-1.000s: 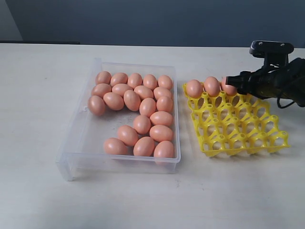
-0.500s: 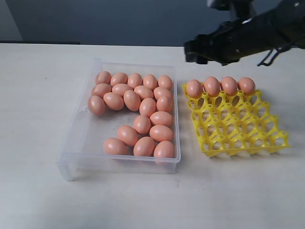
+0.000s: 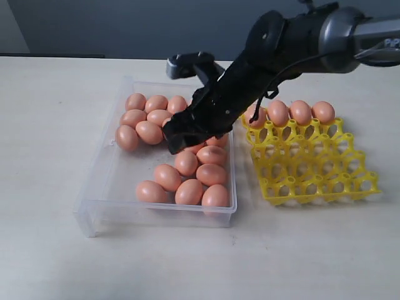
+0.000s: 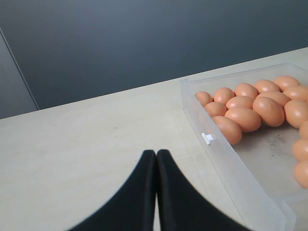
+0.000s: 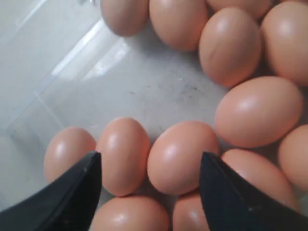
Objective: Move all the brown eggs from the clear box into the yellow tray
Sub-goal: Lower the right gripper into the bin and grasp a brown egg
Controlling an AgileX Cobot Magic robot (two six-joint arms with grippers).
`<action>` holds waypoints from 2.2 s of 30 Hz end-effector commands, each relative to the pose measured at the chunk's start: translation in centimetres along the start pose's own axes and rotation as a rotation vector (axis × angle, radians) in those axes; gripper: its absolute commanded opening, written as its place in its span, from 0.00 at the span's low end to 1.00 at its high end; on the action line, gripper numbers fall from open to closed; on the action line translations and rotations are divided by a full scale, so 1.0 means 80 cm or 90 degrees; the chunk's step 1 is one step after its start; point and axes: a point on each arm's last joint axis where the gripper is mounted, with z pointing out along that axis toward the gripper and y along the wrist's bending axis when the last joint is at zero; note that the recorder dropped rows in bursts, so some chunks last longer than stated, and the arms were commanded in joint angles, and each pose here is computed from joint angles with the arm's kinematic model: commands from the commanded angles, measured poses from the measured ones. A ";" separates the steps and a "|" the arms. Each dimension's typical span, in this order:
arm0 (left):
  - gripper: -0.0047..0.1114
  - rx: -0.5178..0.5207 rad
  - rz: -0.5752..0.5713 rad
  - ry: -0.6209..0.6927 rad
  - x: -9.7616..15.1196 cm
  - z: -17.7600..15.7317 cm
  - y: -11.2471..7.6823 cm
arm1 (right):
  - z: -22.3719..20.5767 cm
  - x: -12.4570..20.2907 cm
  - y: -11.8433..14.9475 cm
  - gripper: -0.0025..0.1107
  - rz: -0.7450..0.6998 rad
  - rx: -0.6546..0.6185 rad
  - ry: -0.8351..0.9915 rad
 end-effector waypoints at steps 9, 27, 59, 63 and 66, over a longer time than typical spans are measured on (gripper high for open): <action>0.04 0.000 -0.002 -0.009 -0.002 0.000 0.000 | 0.050 0.009 0.031 0.53 -0.068 -0.017 0.045; 0.04 0.000 -0.002 -0.009 -0.002 0.000 0.000 | 0.055 0.006 0.027 0.53 -0.072 -0.006 0.035; 0.04 0.000 -0.002 -0.009 -0.002 0.000 0.000 | 0.064 0.008 0.018 0.53 -0.096 0.024 0.035; 0.04 0.000 -0.002 -0.009 -0.002 0.000 0.000 | 0.072 0.012 0.015 0.53 -0.091 0.023 0.046; 0.04 0.000 -0.002 -0.009 -0.002 0.000 0.000 | 0.077 0.014 0.013 0.53 -0.089 0.024 0.050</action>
